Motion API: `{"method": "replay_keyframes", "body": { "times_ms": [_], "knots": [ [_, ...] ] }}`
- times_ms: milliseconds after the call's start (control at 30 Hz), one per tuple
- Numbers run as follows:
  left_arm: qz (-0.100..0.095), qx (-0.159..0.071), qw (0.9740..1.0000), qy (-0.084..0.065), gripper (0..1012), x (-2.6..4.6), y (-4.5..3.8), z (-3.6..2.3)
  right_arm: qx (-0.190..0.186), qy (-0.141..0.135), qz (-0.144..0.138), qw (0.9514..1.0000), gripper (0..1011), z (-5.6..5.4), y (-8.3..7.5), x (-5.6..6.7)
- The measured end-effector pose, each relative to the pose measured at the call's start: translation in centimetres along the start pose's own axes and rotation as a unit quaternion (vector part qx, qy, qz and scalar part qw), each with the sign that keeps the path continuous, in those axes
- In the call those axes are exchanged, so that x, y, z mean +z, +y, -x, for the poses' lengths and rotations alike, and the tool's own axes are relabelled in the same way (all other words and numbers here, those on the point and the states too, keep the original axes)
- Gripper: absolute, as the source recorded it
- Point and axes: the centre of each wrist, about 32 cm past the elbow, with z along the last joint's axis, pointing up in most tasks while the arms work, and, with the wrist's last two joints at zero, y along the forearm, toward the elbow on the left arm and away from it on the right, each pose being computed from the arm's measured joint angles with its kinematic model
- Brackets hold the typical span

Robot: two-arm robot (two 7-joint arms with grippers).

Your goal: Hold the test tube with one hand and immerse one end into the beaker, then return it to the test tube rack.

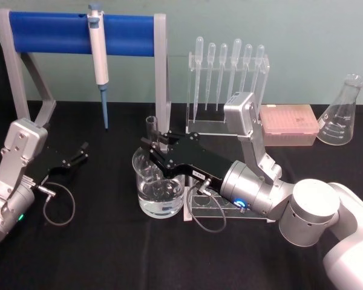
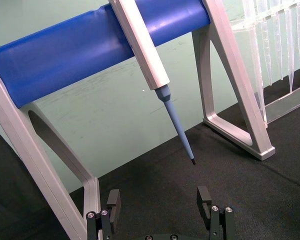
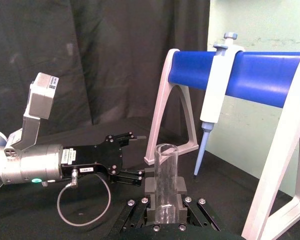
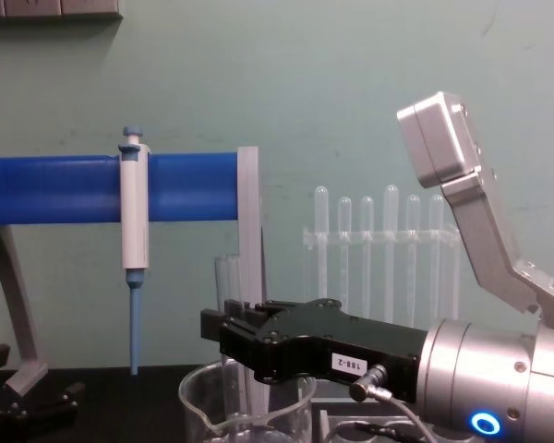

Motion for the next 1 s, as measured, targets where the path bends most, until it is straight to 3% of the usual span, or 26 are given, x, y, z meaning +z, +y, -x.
{"method": "replay_keyframes", "body": {
  "times_ms": [1000],
  "knots": [
    [0.0, 0.0, 1.0, 0.0, 1000, 0.0, 0.0, 0.0, 0.0, 0.0, 0.0, 1.0, 224, 0.0, 0.0, 0.0]
  ]
}}
